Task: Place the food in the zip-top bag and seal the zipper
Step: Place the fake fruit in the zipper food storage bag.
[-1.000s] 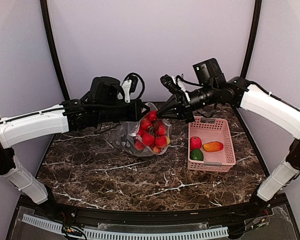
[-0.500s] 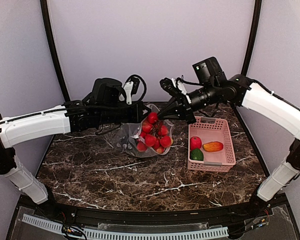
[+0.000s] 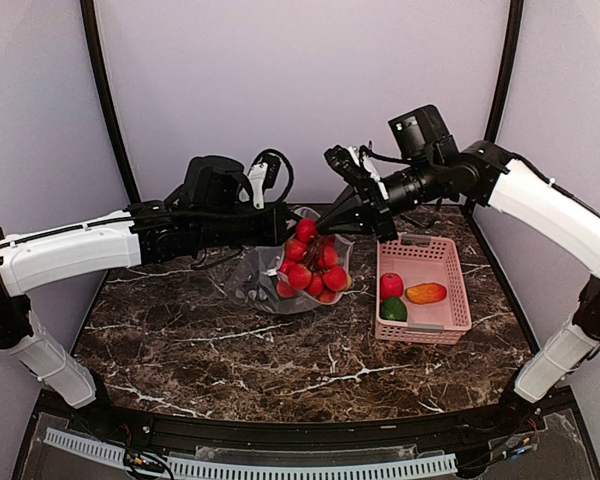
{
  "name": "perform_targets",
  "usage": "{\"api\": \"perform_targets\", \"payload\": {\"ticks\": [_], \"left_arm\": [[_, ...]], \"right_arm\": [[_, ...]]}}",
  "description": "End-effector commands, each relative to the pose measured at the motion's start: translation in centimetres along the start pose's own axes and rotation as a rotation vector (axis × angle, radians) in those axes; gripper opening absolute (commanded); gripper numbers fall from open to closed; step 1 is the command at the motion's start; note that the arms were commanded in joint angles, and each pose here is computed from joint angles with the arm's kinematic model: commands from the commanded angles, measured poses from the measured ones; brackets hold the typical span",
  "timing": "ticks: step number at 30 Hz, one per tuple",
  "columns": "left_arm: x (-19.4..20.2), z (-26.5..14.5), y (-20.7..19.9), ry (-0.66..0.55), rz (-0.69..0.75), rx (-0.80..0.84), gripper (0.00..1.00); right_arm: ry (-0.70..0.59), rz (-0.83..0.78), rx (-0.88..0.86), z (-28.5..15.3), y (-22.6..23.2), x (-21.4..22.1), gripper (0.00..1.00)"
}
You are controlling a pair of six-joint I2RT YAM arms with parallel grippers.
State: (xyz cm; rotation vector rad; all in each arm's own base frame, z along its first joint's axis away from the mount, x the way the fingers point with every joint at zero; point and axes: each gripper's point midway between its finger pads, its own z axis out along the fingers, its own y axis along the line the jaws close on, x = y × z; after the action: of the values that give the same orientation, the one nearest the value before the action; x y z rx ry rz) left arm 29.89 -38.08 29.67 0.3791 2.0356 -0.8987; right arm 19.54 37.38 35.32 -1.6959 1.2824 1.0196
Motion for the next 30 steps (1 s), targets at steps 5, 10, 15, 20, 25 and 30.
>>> {"api": "perform_targets", "payload": {"ticks": [5,10,15,20,25,30], "left_arm": [[0.6,0.6,0.7,0.014,0.004,-0.001,0.01],[0.2,0.5,0.7,0.005,0.000,0.007,0.01],[-0.2,-0.1,-0.5,0.002,-0.002,0.062,0.01],[-0.1,-0.7,-0.3,0.007,0.003,0.054,0.01],[0.3,-1.0,0.0,0.014,-0.002,0.047,0.01],[-0.1,-1.3,0.6,-0.012,-0.008,0.015,0.01]], "right_arm": [[-0.027,-0.041,-0.050,-0.1,1.8,-0.6,0.00],[0.005,-0.058,-0.019,0.3,1.2,0.4,0.00],[0.088,-0.038,0.150,1.6,-2.7,3.5,0.00],[0.140,0.004,0.375,0.9,-7.3,4.4,0.00],[0.146,0.010,0.446,0.7,-8.9,4.5,0.00],[0.180,0.060,0.371,1.7,-8.1,5.7,0.32]]}}
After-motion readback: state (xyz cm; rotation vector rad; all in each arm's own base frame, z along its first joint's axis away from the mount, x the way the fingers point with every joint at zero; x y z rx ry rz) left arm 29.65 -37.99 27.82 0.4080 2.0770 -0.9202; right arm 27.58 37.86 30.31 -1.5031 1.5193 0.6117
